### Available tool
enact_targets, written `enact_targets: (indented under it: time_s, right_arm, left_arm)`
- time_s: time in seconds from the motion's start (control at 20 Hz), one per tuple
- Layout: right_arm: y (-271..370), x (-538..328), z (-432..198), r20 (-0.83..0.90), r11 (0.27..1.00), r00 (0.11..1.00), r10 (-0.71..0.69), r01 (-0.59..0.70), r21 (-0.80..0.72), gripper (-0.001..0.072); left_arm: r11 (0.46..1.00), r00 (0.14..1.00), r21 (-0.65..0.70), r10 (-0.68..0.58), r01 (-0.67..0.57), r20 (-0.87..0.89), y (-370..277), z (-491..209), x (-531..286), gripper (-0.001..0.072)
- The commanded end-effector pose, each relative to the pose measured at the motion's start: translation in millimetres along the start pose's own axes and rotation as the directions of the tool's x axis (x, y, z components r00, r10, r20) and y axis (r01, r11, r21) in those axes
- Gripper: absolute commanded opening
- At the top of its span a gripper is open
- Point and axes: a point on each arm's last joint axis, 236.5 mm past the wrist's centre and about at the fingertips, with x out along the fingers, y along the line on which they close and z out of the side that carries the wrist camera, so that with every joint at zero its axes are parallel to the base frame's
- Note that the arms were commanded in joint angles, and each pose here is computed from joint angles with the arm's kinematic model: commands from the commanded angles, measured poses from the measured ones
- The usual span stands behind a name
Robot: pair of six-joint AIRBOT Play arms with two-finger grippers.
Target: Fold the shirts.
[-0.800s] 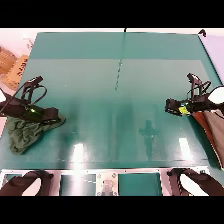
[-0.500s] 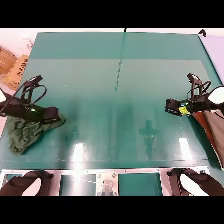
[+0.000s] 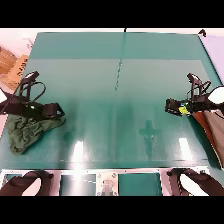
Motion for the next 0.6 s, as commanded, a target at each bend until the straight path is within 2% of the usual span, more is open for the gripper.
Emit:
enact_targets:
  time_s: [0.0,0.1,0.15,0.3,0.5,0.55]
  right_arm:
    - [0,0,1,0.004,1.0,1.0,0.001,-0.001,0.0,0.0018]
    - [1,0,1,0.006,1.0,1.0,0.001,-0.001,-0.001,0.0018]
    - [1,0,3,0.012,1.0,1.0,0.002,-0.002,-0.001,0.0018]
    - [1,0,3,0.014,1.0,1.0,0.003,-0.003,-0.001,0.0018]
    - [1,0,4,0.018,1.0,1.0,0.003,-0.003,0.0,0.0018]
    - [1,0,4,0.019,1.0,1.0,0.003,-0.003,-0.001,0.0018]
  left_arm:
    - [0.945,0.945,-0.029,0.327,-0.327,0.003,78,0,-12,0.0696]
    - [0.885,0.885,-0.019,0.466,-0.466,0.011,114,0,-17,0.0696]
    - [0.87,0.87,-0.005,0.493,-0.493,0.022,124,-1,-12,0.0696]
    - [0.875,0.875,0.032,0.482,-0.483,0.047,136,-9,32,0.0695]
    - [0.849,0.852,0.121,0.522,-0.514,-0.045,163,-41,80,0.0693]
    - [0.843,0.847,0.137,0.529,-0.52,-0.044,167,-40,85,0.0614]
